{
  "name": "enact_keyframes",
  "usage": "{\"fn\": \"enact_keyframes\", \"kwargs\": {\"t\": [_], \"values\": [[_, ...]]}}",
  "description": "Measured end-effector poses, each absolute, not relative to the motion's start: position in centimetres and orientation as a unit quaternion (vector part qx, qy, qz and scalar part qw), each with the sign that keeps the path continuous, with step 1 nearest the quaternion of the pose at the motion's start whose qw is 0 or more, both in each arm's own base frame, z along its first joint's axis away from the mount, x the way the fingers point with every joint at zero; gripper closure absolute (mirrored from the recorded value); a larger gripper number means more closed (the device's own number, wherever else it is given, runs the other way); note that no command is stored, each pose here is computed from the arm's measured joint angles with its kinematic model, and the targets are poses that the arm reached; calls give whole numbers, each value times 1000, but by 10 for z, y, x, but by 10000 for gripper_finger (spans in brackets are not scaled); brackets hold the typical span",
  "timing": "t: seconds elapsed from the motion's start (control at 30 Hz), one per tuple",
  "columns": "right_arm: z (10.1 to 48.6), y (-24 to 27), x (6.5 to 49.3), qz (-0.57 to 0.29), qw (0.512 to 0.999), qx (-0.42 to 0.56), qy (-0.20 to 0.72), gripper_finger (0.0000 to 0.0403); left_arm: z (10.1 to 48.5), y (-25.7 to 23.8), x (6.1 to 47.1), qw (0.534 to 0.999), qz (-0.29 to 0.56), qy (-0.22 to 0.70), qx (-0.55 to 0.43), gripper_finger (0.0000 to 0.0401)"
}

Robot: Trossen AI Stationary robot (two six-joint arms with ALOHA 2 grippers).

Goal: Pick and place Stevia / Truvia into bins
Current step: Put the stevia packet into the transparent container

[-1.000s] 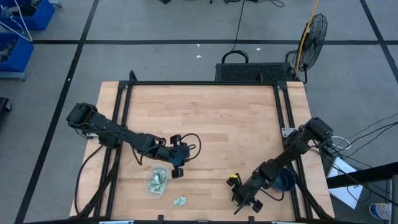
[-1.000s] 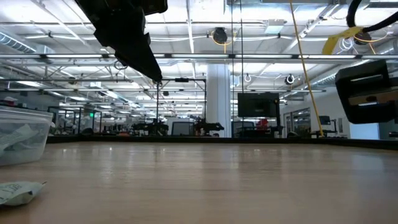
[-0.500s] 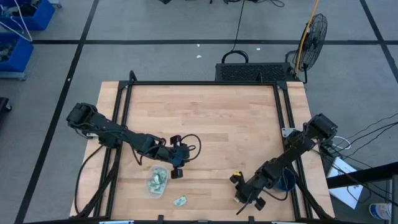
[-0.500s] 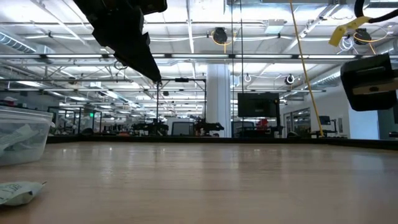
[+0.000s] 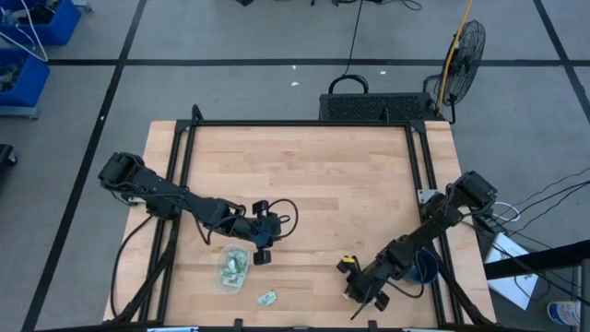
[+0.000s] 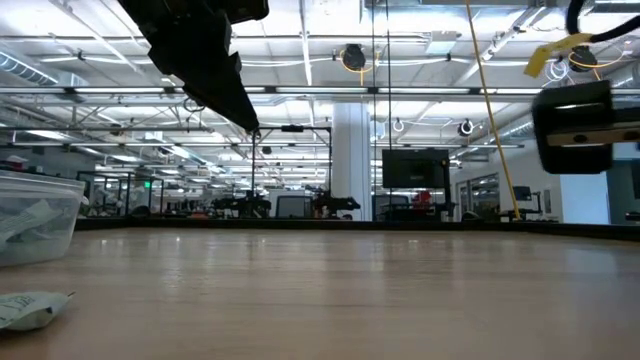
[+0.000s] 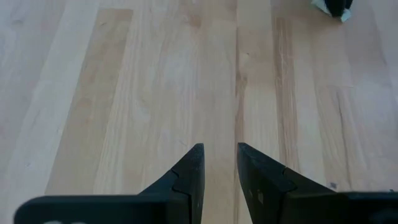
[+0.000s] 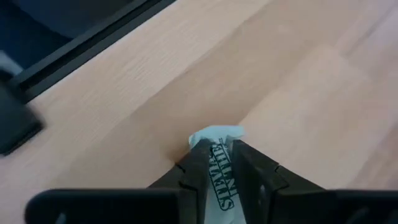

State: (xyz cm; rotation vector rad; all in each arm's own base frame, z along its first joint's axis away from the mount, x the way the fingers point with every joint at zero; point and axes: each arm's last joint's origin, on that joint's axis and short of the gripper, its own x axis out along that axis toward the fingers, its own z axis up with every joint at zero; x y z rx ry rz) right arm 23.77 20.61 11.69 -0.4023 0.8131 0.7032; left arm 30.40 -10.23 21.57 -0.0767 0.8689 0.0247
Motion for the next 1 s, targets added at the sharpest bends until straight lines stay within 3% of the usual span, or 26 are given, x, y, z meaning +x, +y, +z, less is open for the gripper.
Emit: {"fn": "enact_keyframes", "kwargs": {"t": [0.23, 0.5, 0.7, 0.9, 1.0], "values": [[120, 192, 254, 274, 872, -166, 371, 368, 218, -109, 305, 906, -35, 415, -73, 302], [139, 164, 290, 160, 929, -226, 247, 367, 223, -125, 305, 911, -92, 394, -75, 302], [160, 124, 319, 57, 967, -198, 151, 354, 218, -135, 295, 900, -115, 419, -31, 302], [173, 98, 333, 125, 980, -132, 86, 351, 224, -124, 276, 867, -52, 487, -90, 302], [177, 93, 336, 135, 983, -103, 63, 351, 227, -114, 260, 849, 0, 523, -71, 302]]}}
